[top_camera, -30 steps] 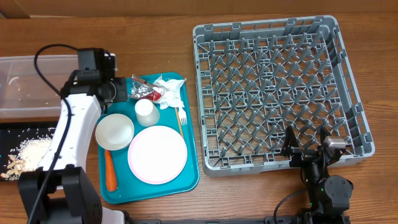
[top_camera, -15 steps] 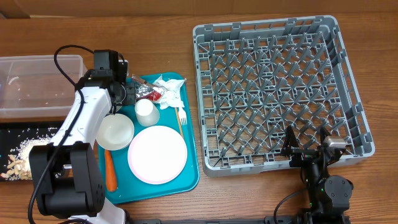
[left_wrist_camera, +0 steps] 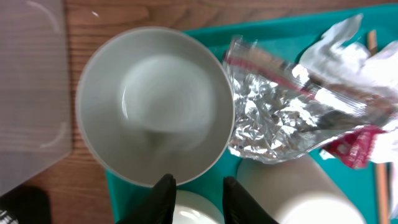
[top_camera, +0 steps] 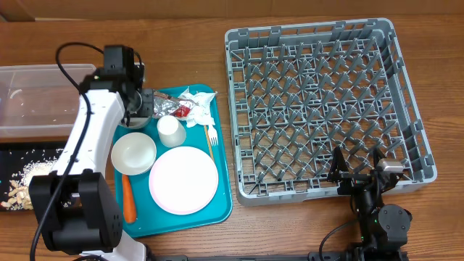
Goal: Sort waste into correct bins and load items into the dishwasher rack
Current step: 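Bring the empty rice bowl back and set it on the teal tray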
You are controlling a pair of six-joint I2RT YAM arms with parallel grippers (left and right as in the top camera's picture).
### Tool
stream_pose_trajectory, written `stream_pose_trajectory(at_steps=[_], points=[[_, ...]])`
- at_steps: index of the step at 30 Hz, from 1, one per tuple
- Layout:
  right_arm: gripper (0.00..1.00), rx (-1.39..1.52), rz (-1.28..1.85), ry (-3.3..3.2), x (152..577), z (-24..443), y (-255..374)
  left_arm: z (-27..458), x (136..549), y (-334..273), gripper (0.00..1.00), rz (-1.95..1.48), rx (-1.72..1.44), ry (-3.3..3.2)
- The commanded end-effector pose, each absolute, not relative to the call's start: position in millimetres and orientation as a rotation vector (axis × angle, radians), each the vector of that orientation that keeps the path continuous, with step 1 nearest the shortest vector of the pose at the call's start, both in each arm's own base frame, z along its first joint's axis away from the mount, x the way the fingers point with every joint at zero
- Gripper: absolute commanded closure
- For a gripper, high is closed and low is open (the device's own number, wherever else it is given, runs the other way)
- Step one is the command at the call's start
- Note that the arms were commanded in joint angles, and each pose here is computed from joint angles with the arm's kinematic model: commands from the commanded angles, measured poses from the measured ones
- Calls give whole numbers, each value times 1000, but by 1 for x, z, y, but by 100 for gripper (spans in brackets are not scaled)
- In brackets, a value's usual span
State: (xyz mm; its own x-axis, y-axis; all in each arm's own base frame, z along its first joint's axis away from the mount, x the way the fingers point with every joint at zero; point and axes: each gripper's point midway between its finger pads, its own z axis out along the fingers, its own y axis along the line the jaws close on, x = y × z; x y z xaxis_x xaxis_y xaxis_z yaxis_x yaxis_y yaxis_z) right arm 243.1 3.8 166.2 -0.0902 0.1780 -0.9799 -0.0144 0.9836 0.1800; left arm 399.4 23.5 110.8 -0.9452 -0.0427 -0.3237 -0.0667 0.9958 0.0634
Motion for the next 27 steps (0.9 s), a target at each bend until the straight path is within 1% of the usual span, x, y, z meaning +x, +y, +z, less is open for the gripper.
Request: stream_pose_trajectory(at_steps=[1, 3, 5, 8, 10, 12, 14, 17, 18, 21, 27], points=[[0, 124, 156, 1645, 243, 167, 3, 148, 409, 26, 69, 107, -178, 2762], [0, 124, 156, 1645, 243, 167, 3, 164, 405, 25, 62, 98, -232, 2771], [0, 124, 156, 1645, 243, 167, 3, 181, 399, 25, 51, 85, -295, 2778], [0, 124, 156, 1645, 243, 167, 3, 208, 389, 24, 40, 68, -387, 2785], [0, 124, 156, 1645, 243, 167, 3, 226, 376, 23, 28, 56, -437, 2804], [0, 124, 156, 1645, 243, 167, 3, 236, 365, 23, 24, 59, -465, 2826], [0, 124, 156, 1645, 243, 167, 3, 243, 351, 23, 13, 64, -495, 2853], [0, 124, 156, 1645, 243, 167, 3, 250, 330, 30, 6, 111, -593, 2867], [0, 124, 156, 1645, 243, 167, 3, 252, 323, 34, 1, 141, -639, 2863], [0, 124, 156, 1645, 243, 167, 3, 264, 301, 44, 0, 179, -765, 2835], [0, 124, 156, 1645, 243, 167, 3, 300, 275, 41, 0, 103, -759, 2706]])
